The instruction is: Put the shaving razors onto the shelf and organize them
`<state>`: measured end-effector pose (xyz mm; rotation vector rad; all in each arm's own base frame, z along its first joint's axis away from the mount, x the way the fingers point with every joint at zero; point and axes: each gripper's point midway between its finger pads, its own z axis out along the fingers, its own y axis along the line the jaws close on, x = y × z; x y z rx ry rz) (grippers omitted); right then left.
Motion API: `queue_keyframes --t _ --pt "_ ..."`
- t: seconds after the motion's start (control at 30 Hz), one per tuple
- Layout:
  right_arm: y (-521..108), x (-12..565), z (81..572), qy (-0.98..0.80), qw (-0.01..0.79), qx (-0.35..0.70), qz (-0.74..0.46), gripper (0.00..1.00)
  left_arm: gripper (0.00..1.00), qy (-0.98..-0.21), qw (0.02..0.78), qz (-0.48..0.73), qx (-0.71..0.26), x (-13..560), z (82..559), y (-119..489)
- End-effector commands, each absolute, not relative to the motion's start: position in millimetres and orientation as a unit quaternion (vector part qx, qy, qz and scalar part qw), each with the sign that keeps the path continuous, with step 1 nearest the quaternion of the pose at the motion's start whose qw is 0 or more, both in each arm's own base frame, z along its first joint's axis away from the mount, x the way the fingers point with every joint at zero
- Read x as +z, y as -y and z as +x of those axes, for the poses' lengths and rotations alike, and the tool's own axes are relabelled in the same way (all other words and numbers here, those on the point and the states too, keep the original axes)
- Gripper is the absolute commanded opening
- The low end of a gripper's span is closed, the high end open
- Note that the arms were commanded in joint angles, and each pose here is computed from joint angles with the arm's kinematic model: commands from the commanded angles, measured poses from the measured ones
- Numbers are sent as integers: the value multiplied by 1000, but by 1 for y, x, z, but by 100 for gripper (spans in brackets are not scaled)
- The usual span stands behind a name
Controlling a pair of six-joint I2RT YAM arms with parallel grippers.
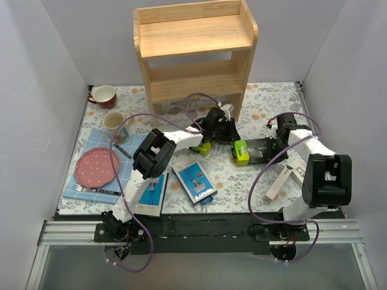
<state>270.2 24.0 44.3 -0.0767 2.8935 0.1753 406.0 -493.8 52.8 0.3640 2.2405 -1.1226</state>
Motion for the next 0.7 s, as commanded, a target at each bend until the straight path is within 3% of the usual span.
queue_keyframes --t 0.0,0.13,0.33,0.53,0.63,0.67 --pt "-31 59 340 -973 211 79 -43 1 20 -835 284 183 -434 94 374 476" --pt "-45 69 372 -966 226 116 -47 1 22 -833 258 201 -446 98 348 464" --pt "-52 76 390 -963 228 134 -48 4 33 -832 269 213 -436 107 323 444" --pt "-44 88 372 -960 252 113 -47 17 48 -836 284 213 -419 106 313 429" --pt "-28 97 361 -960 259 102 -26 20 40 -850 311 188 -382 107 328 420" --pt "-24 99 358 -960 260 101 -20 19 25 -853 316 182 -373 107 332 419"
